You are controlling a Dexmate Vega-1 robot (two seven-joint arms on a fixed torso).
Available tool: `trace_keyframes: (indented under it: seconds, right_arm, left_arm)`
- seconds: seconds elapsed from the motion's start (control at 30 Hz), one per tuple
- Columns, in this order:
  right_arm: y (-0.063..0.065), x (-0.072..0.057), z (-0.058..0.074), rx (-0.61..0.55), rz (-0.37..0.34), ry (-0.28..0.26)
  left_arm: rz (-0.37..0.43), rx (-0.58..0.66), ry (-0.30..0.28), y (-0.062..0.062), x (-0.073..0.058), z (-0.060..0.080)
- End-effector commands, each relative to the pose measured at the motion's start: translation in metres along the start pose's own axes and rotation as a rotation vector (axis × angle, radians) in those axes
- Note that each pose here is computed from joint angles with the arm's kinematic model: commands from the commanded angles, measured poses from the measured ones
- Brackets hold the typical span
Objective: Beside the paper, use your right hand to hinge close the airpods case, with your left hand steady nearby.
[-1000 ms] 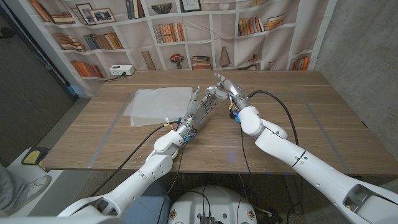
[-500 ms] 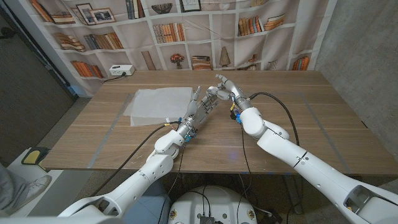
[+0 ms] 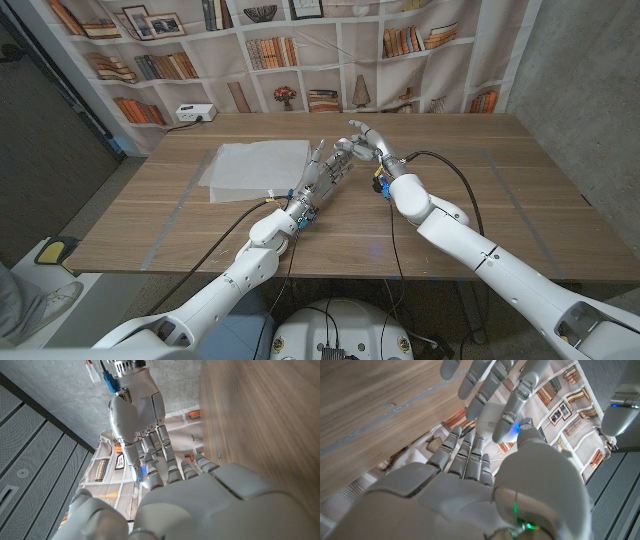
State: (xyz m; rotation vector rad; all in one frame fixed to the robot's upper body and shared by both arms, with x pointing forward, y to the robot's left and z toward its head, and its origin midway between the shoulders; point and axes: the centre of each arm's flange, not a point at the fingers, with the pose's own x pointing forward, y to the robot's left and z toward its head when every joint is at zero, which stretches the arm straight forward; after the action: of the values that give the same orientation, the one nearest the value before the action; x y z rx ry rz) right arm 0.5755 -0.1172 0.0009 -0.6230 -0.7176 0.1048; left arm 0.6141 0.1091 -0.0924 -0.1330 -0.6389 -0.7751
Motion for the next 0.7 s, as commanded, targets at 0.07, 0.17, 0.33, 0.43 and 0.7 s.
trace_keyframes:
  seconds: [0.07,0.17,0.33,0.43,0.7]
  right_arm:
    - [-0.006,-0.007,-0.001,0.063,-0.083,-0.037]
    - [-0.005,-0.008,0.0,0.071,-0.102,-0.054]
    - [-0.006,-0.01,0.001,0.115,-0.136,-0.081]
    - [-0.008,-0.009,0.001,0.141,-0.144,-0.089]
    - [-0.012,-0.007,0.002,0.204,-0.164,-0.1]
  left_arm:
    - [-0.007,0.003,0.008,-0.003,-0.001,-0.001]
    - [-0.01,0.006,0.014,-0.003,-0.002,-0.002]
    - [-0.017,0.011,0.031,-0.002,-0.005,-0.004]
    - [-0.02,0.01,0.039,-0.001,-0.006,-0.004]
    - [-0.037,0.019,0.053,0.002,-0.011,-0.005]
